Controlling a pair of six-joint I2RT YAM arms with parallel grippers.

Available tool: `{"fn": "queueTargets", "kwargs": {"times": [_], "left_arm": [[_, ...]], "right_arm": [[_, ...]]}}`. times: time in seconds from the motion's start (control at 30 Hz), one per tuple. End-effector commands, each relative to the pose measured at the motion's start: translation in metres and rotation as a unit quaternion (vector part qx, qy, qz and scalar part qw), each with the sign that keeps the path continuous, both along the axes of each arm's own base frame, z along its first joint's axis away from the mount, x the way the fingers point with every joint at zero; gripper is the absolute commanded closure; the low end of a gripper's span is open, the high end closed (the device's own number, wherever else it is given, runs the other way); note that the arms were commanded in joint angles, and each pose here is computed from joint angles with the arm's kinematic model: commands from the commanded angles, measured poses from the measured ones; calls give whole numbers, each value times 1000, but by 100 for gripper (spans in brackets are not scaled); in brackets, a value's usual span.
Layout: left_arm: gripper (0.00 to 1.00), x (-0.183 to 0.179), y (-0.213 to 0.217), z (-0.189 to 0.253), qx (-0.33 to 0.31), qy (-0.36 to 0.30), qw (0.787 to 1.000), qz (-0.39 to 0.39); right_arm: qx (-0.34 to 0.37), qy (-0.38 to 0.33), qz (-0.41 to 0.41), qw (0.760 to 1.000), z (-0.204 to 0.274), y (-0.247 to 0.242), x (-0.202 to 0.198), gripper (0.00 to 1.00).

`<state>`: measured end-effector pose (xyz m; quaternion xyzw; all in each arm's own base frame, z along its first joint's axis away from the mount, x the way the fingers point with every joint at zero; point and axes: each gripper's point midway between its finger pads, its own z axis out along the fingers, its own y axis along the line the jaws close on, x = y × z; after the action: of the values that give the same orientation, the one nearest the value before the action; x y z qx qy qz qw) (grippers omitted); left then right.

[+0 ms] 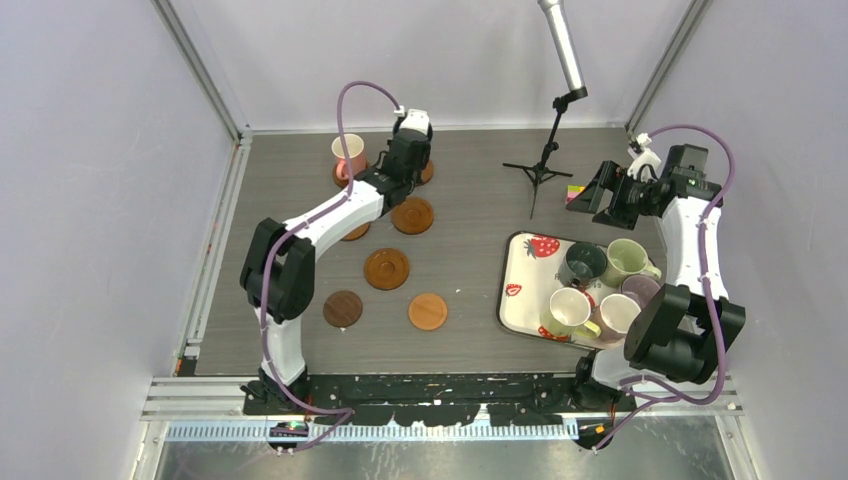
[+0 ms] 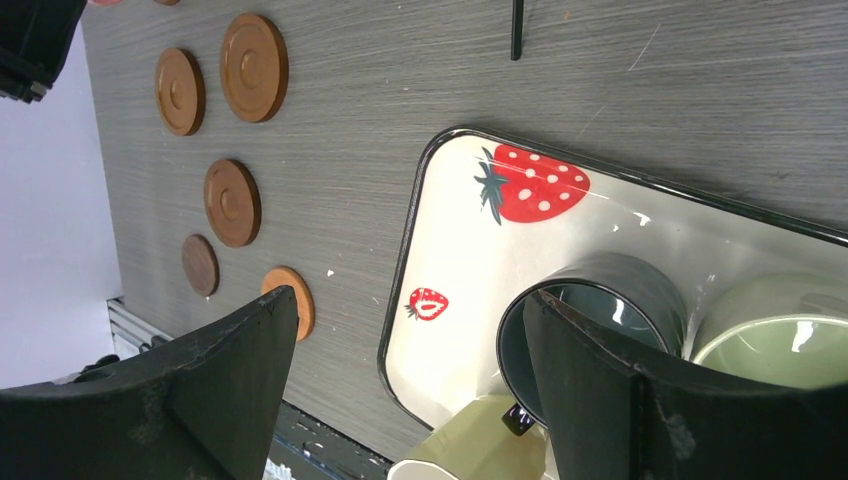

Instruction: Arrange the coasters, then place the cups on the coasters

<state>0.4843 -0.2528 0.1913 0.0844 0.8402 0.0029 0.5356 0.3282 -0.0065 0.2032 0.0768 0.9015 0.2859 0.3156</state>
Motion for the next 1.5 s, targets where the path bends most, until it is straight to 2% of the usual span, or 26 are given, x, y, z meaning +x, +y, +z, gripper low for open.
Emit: {"fn": "queueTargets", "kwargs": {"times": [0.0,0.23,0.63,1.47], "left_arm": [[100,39,0,43,-72,-89,993,26],[100,69,14,6,-113,-53,991,49],[100,94,14,-30,-108,-29,992,67],[100,103,11,-72,-120,33,987,101]], "right_arm": [[9,-15,0,1000,1,0,8,13],[15,-14,2,1000,-4,1,10,13],[23,-28,-2,999,-2,2,14,13],[22,-24,-3,999,-8,1,16,12]]}}
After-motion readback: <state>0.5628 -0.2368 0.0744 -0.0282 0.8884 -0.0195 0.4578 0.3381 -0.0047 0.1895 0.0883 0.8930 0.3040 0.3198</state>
